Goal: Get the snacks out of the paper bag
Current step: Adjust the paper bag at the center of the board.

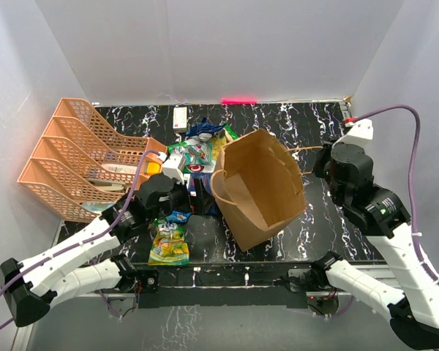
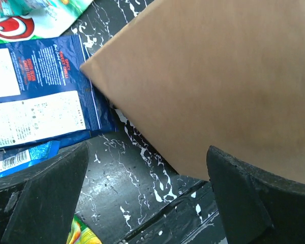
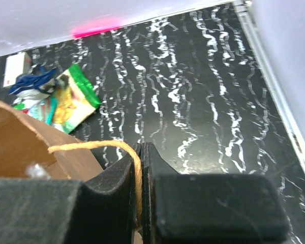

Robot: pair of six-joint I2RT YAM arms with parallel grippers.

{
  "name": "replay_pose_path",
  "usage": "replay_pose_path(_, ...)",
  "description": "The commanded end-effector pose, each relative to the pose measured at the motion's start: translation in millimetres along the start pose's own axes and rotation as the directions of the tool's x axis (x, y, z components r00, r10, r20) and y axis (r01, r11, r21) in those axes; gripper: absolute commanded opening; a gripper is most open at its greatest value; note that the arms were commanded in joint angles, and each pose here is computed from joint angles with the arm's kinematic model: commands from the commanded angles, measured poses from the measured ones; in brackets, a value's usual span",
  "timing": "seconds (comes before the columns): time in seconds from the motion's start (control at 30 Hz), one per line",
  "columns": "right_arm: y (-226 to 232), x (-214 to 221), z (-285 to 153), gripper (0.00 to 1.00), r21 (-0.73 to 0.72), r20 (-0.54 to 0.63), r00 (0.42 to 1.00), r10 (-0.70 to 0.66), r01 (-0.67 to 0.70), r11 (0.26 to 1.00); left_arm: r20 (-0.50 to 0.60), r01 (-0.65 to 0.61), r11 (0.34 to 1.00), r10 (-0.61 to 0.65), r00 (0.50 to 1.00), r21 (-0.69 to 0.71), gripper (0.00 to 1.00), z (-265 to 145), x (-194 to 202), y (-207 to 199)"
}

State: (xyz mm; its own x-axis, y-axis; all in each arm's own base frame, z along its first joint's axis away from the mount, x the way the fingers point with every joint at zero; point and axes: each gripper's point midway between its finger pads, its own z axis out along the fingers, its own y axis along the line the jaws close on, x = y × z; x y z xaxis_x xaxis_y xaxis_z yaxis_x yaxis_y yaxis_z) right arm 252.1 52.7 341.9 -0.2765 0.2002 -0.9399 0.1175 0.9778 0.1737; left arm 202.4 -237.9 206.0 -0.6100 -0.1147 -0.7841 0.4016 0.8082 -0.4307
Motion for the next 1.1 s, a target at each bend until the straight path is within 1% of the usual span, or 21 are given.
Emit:
replay_pose_path(0.0,-38,-23,-19,0.08,0.163,0.09,0.996,0.018,-0.033,0.986,0.001,0.014,0.998,-0.014,1.0,0.055,0.98,0,-9,-15)
replay_pose_path(0.17,-64,-27,-34,0.08,0.272,0.089,0.996,-0.019,-0.005,0.962,-0.006,0.013,0.998,-0.013,1.0,0.061,0.98,2,-9,-17)
replay_pose_path(0.37,-81,-17,-49,0.08,0.294,0.085,0.996,-0.008,-0.017,0.956,0.003,-0.001,0.999,0.001,1.0,0.041,0.98,-1,-14,-15)
replay_pose_path(0.47,-78,-13,-52,0.08,0.254,0.088,0.996,0.012,-0.034,0.967,0.014,-0.021,1.0,0.021,1.0,0.022,0.98,-4,-21,-13)
replay_pose_path(0.67,-63,1,-41,0.08,0.196,0.049,0.998,0.033,-0.042,0.98,0.052,-0.084,0.996,0.083,0.995,0.003,0.98,-7,-43,-17)
replay_pose_path(0.87,-45,-6,-39,0.09,0.104,0.066,0.995,0.07,-0.076,0.992,0.088,-0.125,0.992,0.124,0.988,0.01,0.98,-6,-70,-26)
replay_pose_path(0.97,-39,-13,-42,0.12,0.072,0.071,0.994,0.078,-0.083,0.994,0.112,-0.136,0.991,0.135,0.985,0.006,0.98,-6,-91,-25)
replay_pose_path(1.0,-38,-18,-45,0.15,0.057,0.081,0.993,0.086,-0.091,0.994,0.12,-0.136,0.991,0.135,0.984,0.003,0.98,-6,-99,-24)
replay_pose_path(1.07,-34,-27,-51,0.25,0.024,0.099,0.99,0.1,-0.103,0.994,0.141,-0.132,0.991,0.132,0.981,-0.011,0.98,-7,-118,-19)
